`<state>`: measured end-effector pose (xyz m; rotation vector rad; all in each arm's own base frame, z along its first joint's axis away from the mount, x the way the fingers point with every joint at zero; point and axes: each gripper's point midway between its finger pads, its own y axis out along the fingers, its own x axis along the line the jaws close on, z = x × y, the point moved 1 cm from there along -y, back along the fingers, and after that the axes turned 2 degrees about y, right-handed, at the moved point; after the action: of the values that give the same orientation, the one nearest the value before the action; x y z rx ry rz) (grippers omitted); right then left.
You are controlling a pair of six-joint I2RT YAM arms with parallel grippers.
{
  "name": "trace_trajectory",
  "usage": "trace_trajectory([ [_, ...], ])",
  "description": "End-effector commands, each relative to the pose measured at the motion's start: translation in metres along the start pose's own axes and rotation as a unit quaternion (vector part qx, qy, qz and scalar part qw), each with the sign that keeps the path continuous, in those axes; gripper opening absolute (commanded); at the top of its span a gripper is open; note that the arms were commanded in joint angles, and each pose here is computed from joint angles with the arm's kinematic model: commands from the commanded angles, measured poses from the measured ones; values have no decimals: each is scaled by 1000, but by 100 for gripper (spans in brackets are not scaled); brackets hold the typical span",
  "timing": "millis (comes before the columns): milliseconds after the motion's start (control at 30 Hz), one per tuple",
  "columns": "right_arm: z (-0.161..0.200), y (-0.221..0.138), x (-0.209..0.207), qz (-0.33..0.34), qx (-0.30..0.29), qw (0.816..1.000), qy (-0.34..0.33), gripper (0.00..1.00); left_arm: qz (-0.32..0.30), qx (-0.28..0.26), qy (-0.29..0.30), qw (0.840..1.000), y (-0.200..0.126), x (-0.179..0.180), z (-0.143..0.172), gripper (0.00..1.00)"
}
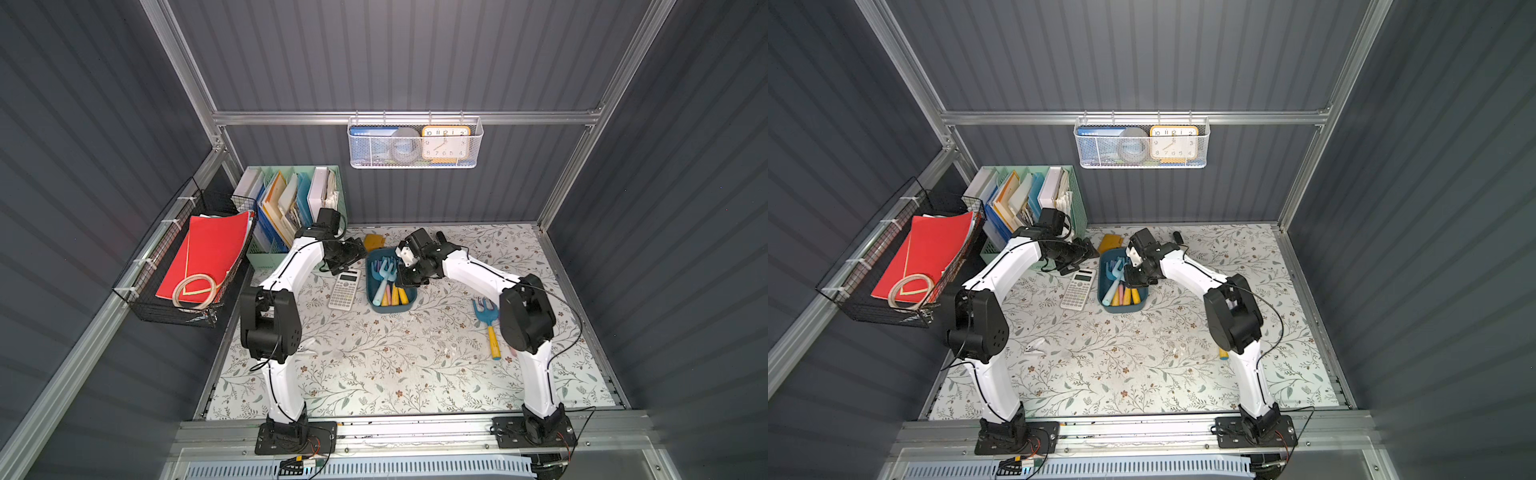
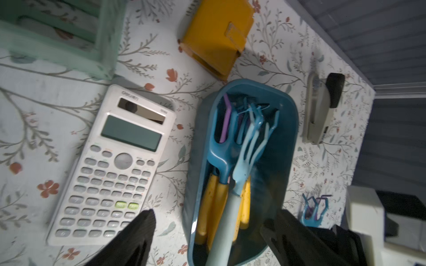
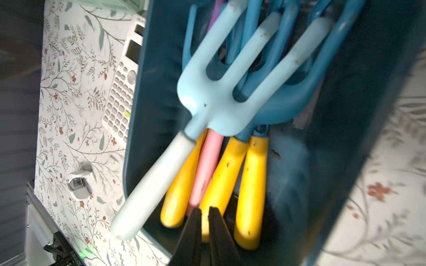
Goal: Put the rake into the storage box
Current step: Adjust the rake in the storage box.
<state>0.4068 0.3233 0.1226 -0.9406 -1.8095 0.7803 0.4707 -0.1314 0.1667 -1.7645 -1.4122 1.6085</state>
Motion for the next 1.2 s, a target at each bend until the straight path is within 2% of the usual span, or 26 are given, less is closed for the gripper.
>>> trace_trajectory([
  [0,-13,-28,-35,73,-63,994,49,15,100,2,35,994,-13,-36,-1,82],
  [133,-1,-44,-75,91,-75,986,116,18,136,88,59,985,10,-42,34,69],
  [233,8,-46,-91,98,-68,984,136,19,108,152,99,978,28,-37,70,38],
  [300,12,-45,-95,102,-61,984,135,19,94,172,121,973,38,-37,89,26],
  [400,15,-42,-93,94,-50,985,133,19,76,203,151,965,49,-41,109,17],
  [467,16,-40,-92,93,-46,985,135,19,54,221,150,962,55,-34,115,10],
  [633,16,-42,-90,91,-44,987,129,19,-43,260,137,955,75,13,131,9],
  [800,16,-42,-87,81,-42,987,129,19,-46,275,136,951,96,25,136,8],
  [933,21,-45,-86,80,-37,988,127,19,-10,258,139,956,92,2,123,6],
  [1033,24,-51,-91,96,-44,986,129,19,42,229,150,961,73,-30,109,7],
  [1167,30,-59,-101,121,-51,982,138,20,120,197,160,960,42,-73,95,11],
])
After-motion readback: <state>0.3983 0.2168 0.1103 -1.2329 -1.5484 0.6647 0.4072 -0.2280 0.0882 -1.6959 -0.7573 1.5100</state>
